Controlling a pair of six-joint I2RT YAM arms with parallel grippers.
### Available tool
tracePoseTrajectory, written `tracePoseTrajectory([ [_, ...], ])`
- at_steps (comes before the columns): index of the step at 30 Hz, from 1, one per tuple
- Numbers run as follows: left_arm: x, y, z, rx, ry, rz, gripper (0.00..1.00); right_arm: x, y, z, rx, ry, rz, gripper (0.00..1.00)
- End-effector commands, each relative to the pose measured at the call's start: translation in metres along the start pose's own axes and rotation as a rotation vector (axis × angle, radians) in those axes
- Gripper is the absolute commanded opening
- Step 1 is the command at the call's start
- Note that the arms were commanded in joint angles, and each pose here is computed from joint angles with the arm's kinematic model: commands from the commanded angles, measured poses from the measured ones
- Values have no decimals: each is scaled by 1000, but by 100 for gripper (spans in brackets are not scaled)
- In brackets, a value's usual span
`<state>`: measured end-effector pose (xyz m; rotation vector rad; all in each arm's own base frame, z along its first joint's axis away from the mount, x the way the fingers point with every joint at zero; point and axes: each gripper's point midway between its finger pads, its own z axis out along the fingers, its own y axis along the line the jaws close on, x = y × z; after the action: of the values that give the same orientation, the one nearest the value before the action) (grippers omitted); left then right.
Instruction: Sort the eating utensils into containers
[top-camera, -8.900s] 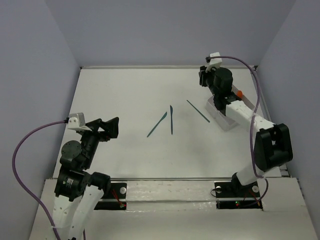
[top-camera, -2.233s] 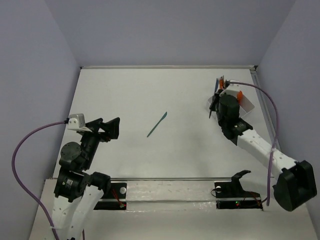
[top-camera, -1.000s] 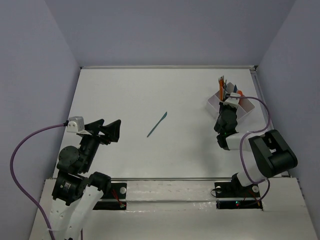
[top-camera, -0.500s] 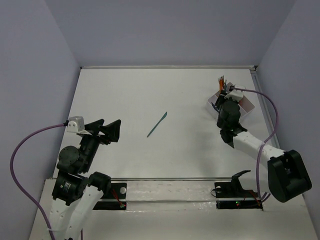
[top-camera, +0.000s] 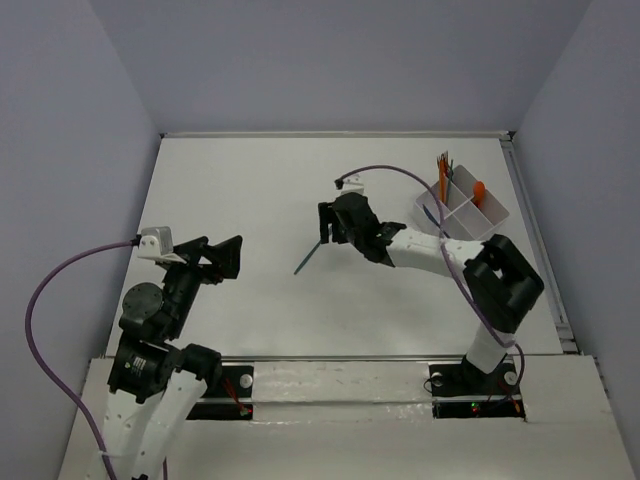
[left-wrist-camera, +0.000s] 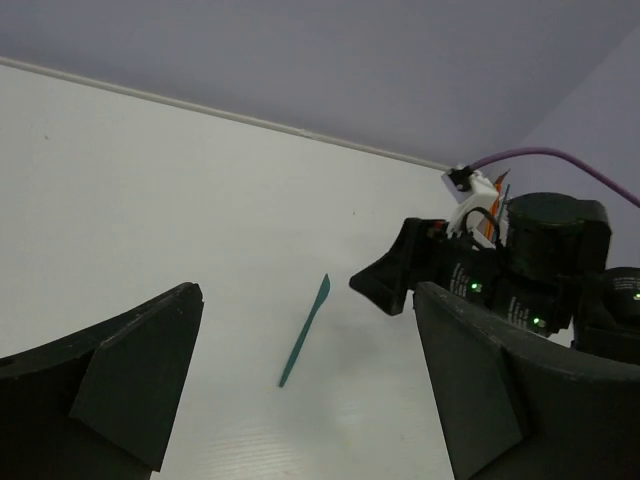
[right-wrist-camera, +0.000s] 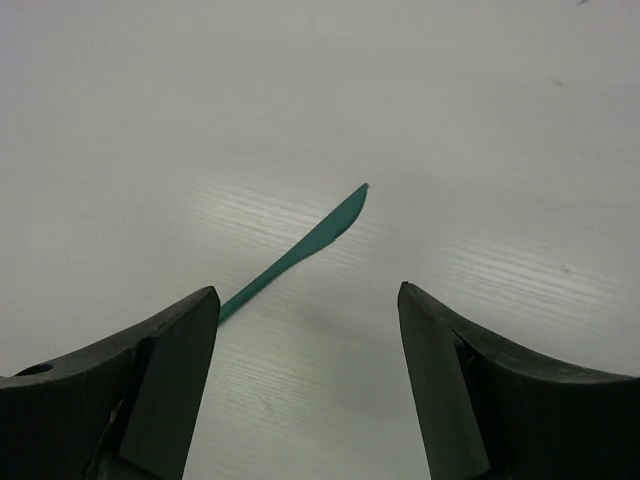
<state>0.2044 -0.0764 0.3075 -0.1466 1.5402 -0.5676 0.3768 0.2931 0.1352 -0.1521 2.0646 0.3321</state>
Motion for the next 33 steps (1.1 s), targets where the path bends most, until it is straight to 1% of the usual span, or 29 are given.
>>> tracePoseTrajectory([
  [1, -4, -1, 6, 7, -19, 12, 99, 33, 34, 21, -22, 157, 23, 78],
  [2, -5, -1, 6, 7, -21, 12, 99, 34, 46, 24, -35, 168, 19, 78],
  [3, -4, -1, 6, 7, -19, 12, 99, 50, 50, 31, -31, 203, 8, 78],
  [5, -5, 1, 6, -1, -25, 13, 99, 58, 55, 36, -22, 225, 15, 77],
  [10, -5, 0, 6, 5, -22, 13, 99, 79, 51, 45, 2, 269, 23, 73],
  [11, -5, 0, 6, 7, -23, 13, 99, 84, 57, 44, -15, 282, 19, 72],
  [16, -6, 0, 5, 7, -26, 13, 99, 99, 55, 54, 11, 318, 15, 64],
  [17, -6, 0, 5, 7, -26, 13, 99, 106, 58, 55, 14, 331, 3, 59],
  [19, -6, -1, 5, 9, -27, 11, 99, 107, 57, 58, 22, 334, -5, 55],
  [22, -6, -1, 5, 9, -28, 13, 99, 112, 52, 59, 43, 354, -40, 42],
  [25, -7, -1, 5, 8, -29, 13, 99, 116, 46, 55, 52, 383, -90, 36],
  [28, -7, -1, 4, 9, -30, 12, 99, 118, 37, 45, 53, 414, -165, 27],
  [29, -7, -1, 4, 9, -32, 12, 99, 124, 32, 41, 61, 448, -198, 24],
  [30, -7, -1, 4, 10, -33, 12, 99, 118, 34, 40, 57, 452, -217, 23],
  [32, -8, -1, 3, 12, -34, 12, 99, 127, 23, 36, 63, 522, -290, 22],
  [33, -8, -1, 4, 11, -34, 12, 99, 127, 23, 34, 53, 537, -309, 22],
])
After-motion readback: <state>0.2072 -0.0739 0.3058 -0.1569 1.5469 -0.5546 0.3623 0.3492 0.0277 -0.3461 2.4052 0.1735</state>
